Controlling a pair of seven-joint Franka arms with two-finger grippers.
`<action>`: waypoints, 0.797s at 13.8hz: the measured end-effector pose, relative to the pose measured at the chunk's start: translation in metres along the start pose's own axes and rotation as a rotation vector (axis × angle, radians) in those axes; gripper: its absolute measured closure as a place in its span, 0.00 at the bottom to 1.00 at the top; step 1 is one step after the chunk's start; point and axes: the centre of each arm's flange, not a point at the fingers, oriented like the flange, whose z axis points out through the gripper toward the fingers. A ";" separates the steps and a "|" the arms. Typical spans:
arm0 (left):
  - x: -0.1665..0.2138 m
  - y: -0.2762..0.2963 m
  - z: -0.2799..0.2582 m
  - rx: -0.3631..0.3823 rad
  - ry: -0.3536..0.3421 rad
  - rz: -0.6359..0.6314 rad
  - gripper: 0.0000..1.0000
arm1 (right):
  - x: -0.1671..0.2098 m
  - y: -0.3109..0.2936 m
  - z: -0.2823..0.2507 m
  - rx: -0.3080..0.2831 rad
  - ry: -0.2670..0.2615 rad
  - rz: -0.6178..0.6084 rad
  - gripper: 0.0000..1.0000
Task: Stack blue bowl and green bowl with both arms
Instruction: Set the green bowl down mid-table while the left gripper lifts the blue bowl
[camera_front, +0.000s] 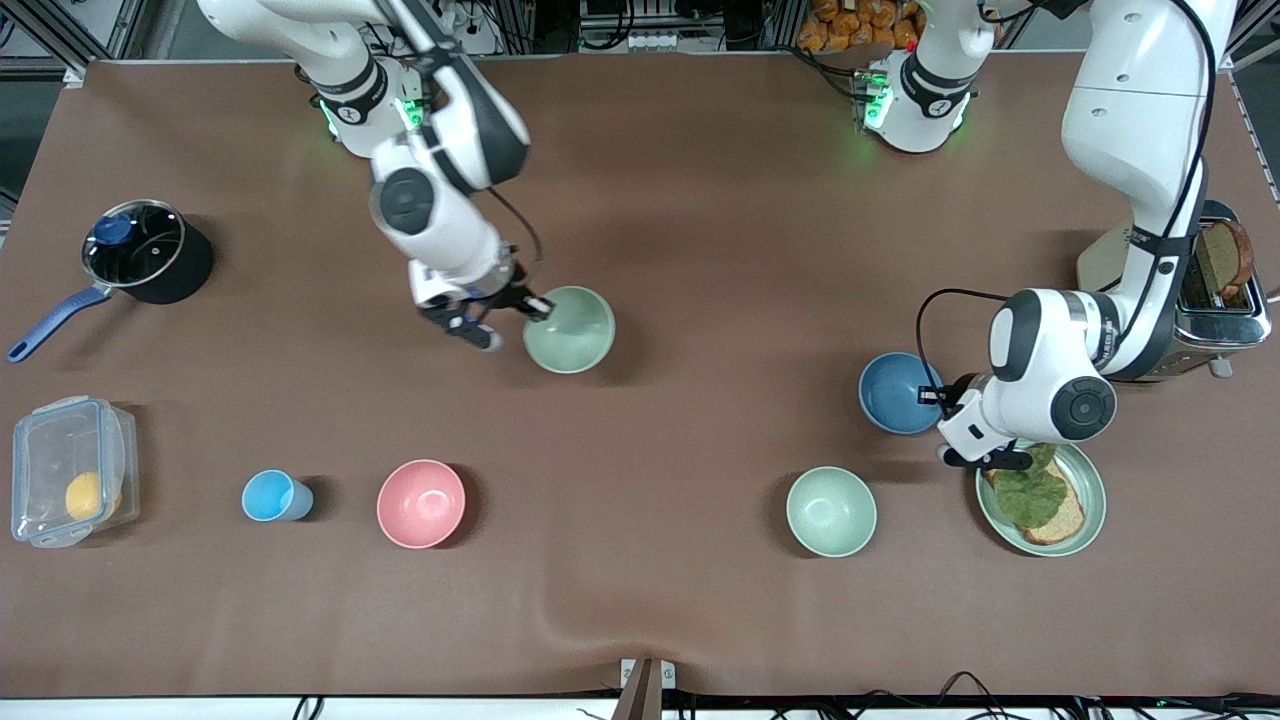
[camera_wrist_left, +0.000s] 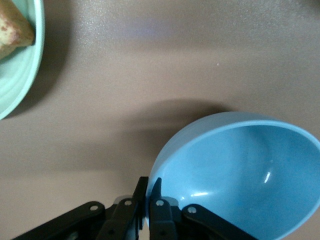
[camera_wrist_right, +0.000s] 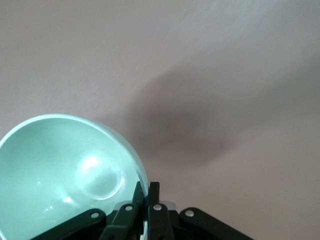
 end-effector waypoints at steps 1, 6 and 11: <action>0.000 0.000 0.000 0.000 0.000 0.000 0.95 | -0.013 -0.009 0.010 0.002 0.004 0.009 0.96; -0.003 0.000 -0.032 0.001 0.033 -0.055 0.95 | -0.050 -0.041 0.040 0.033 0.028 0.054 0.96; -0.024 0.031 -0.093 -0.011 0.081 -0.149 0.95 | -0.071 -0.052 0.075 0.044 0.046 0.071 0.96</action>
